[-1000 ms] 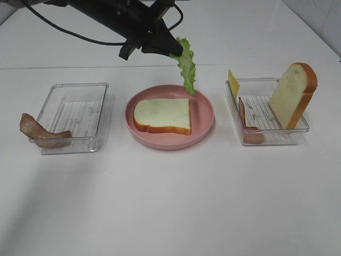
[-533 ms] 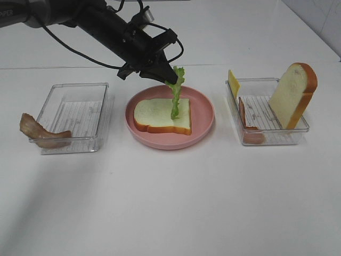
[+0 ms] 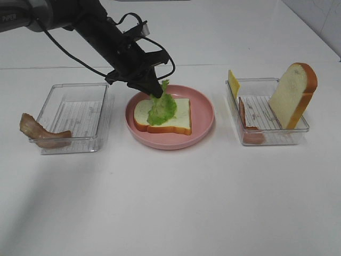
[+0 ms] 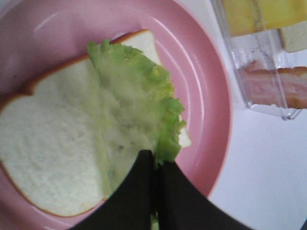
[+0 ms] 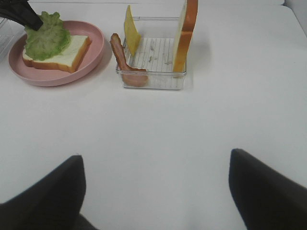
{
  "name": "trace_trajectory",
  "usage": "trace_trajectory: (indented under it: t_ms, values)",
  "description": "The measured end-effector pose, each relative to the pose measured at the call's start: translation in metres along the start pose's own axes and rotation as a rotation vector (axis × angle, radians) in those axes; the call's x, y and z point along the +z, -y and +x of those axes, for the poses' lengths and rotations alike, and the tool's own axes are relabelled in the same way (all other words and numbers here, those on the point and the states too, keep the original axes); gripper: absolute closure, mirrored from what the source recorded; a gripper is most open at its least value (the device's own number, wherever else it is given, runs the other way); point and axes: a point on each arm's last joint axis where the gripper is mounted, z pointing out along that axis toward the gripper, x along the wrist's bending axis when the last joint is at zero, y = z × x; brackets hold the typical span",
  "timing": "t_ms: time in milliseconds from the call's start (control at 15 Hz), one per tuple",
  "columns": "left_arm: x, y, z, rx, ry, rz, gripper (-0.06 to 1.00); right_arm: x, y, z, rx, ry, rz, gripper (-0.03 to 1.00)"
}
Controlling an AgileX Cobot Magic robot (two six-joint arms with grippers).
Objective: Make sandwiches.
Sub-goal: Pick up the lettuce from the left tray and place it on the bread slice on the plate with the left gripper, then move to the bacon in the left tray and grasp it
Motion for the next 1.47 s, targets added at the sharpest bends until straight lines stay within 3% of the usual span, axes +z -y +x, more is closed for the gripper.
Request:
trace_trajectory:
  t_ms: [267, 400, 467, 733, 933, 1333, 1467]
  values:
    - [-0.001, 0.002, 0.01, -0.023, -0.107, 0.024, 0.93, 0.0, 0.0, 0.0, 0.0, 0.0, 0.0, 0.19]
    - [-0.001, 0.002, 0.011, -0.032, -0.121, 0.026, 0.87, 0.0, 0.0, 0.0, 0.0, 0.0, 0.0, 0.19]
    - [-0.001, 0.003, 0.011, -0.035, -0.121, 0.03, 0.79, 0.0, 0.0, 0.0, 0.0, 0.0, 0.0, 0.19]
    - [-0.002, 0.004, 0.01, -0.032, -0.123, 0.045, 0.32, 0.0, 0.0, 0.0, 0.0, 0.0, 0.0, 0.19]
    - [-0.017, 0.0, 0.003, -0.004, -0.147, 0.02, 0.28, 0.0, 0.0, 0.0, 0.0, 0.0, 0.0, 0.19]
    - [-0.081, -0.002, -0.014, 0.03, -0.383, -0.029, 0.28, 0.0, 0.0, 0.0, 0.0, 0.0, 0.0, 0.19]
    - [-0.105, -0.006, -0.017, 0.038, -0.407, -0.083, 0.28, 0.0, 0.0, 0.0, 0.0, 0.0, 0.0, 0.19]
